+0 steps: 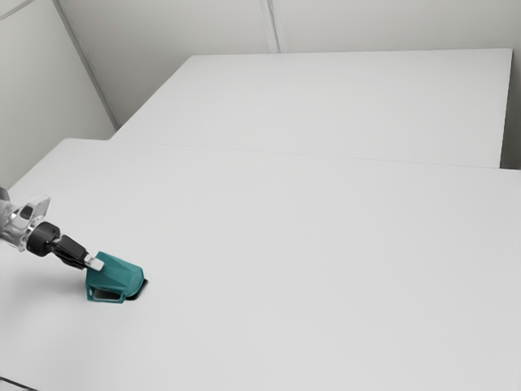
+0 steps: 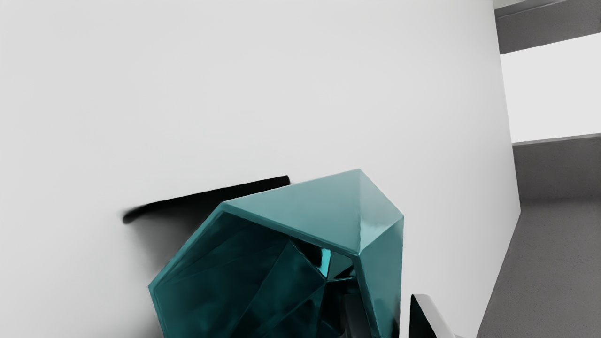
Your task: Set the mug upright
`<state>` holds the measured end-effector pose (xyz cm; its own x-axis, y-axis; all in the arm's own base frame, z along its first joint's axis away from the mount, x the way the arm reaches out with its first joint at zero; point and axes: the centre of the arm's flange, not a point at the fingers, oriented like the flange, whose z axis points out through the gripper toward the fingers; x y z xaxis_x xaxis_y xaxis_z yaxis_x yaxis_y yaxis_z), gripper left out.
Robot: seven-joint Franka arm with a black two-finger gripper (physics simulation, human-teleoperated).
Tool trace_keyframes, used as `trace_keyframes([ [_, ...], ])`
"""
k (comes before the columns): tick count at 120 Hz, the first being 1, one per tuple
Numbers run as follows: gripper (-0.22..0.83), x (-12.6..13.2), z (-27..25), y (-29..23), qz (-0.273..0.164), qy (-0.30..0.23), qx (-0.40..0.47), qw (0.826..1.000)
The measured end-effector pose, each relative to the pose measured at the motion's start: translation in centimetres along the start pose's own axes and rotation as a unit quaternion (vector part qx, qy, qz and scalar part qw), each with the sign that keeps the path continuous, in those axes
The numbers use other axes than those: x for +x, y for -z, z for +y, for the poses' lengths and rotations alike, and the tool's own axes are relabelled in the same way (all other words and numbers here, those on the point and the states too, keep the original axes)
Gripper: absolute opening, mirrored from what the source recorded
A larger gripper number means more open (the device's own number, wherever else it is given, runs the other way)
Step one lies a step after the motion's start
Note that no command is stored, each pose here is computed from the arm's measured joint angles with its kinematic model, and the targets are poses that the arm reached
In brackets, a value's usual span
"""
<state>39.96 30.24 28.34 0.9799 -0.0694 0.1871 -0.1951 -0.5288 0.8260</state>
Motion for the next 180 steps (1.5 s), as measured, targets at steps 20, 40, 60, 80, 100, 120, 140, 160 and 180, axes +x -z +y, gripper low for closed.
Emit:
trace_keyframes([
  [20, -0.11, 0.2, 0.3, 0.1, 0.002, -0.008, -0.001, 1.000],
  [40, -0.15, 0.9, 2.7, 1.5, 0.016, -0.036, 0.007, 0.999],
  [60, -0.16, 3.0, 7.2, 2.3, 0.012, -0.086, 0.017, 0.996],
  [80, -0.17, 6.4, 12.6, 1.1, -0.049, -0.137, 0.068, 0.987],
  [100, -0.17, 9.9, 18.2, -1.4, -0.138, -0.173, 0.166, 0.961],
  [120, -0.17, 13.0, 21.9, -5.1, -0.203, -0.184, 0.277, 0.921],
  [140, -0.17, 14.7, 24.0, -8.0, -0.218, -0.173, 0.365, 0.888],
  [160, -0.17, 14.7, 23.2, -11.1, -0.198, -0.151, 0.422, 0.872],
  [180, -0.17, 15.0, 22.1, -12.9, -0.152, -0.129, 0.455, 0.868],
])
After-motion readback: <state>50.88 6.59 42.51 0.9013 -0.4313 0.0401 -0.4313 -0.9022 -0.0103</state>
